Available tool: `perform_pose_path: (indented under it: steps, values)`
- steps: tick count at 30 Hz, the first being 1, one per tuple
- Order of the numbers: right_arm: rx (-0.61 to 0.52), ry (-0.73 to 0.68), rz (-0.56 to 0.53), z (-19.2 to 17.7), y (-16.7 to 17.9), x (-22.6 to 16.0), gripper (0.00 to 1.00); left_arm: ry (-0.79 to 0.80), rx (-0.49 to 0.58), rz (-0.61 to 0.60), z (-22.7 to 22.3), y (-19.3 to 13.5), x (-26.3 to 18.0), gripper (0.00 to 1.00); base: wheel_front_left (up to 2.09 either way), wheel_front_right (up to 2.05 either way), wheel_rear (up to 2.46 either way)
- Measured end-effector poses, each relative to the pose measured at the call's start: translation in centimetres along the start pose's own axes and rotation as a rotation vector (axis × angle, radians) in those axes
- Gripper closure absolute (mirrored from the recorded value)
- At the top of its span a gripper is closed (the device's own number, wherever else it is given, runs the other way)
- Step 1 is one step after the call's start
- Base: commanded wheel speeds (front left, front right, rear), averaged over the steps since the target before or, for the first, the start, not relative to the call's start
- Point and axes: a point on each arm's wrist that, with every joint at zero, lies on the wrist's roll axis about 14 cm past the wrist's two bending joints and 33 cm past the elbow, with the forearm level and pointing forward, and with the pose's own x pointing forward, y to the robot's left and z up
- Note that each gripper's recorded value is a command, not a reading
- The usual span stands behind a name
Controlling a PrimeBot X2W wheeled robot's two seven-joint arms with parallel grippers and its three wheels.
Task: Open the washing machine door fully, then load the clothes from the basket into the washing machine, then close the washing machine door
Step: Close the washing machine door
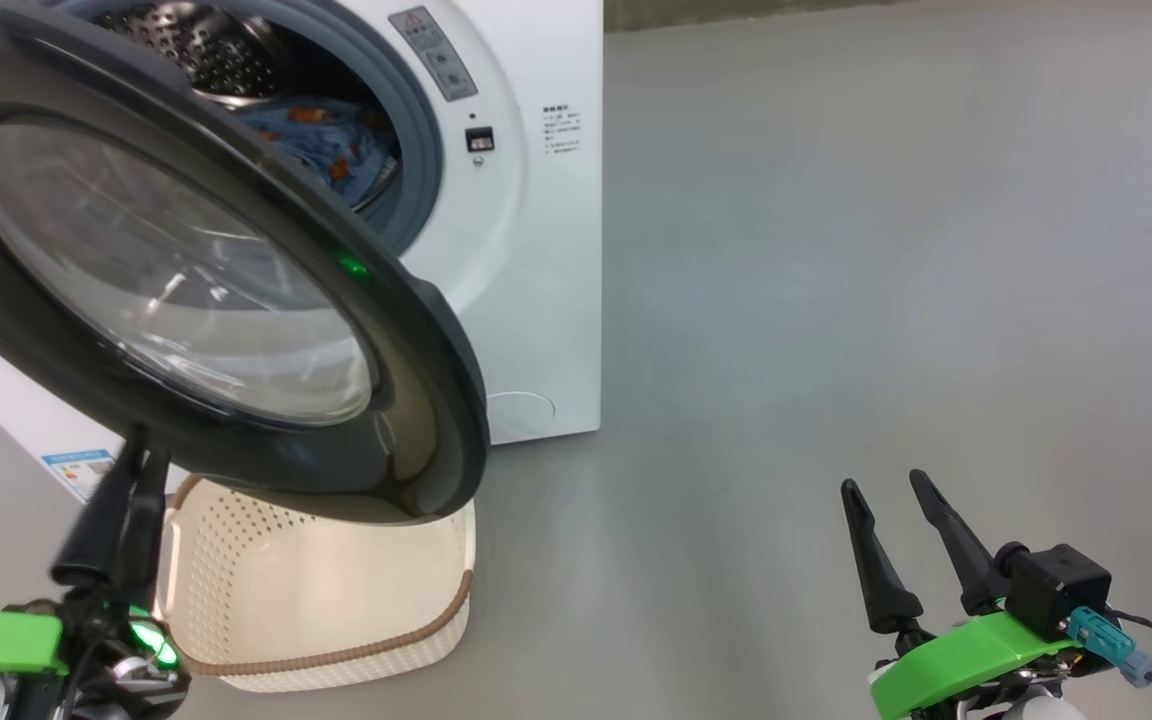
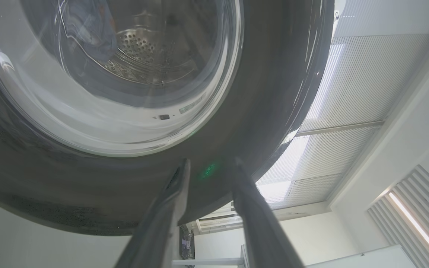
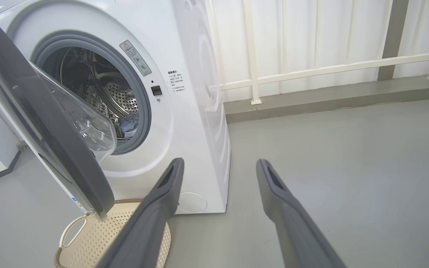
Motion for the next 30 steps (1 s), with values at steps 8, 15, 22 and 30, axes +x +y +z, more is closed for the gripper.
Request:
perform_pose_path:
  steps: [8,15,22,30]
  values:
    - [0.013,0.0,0.014,0.0,0.6,-0.1,0.0,-0.148,0.067,-0.029,2.3,-1.5,-1.2,0.0,0.0,0.0,0.0]
    - [0.015,0.0,0.018,-0.1,0.7,0.0,0.0,-0.215,0.275,-0.006,2.6,-1.7,-1.9,0.0,0.0,0.0,0.0]
    - [0.015,-0.004,0.019,0.1,0.8,0.0,0.0,-0.218,0.583,0.01,1.6,-0.7,-2.9,0.0,0.0,0.0,0.0]
    - [0.013,-0.014,0.018,0.4,0.7,-0.1,0.0,-0.215,1.011,0.069,3.1,0.6,-3.8,0.0,0.0,0.0,0.0]
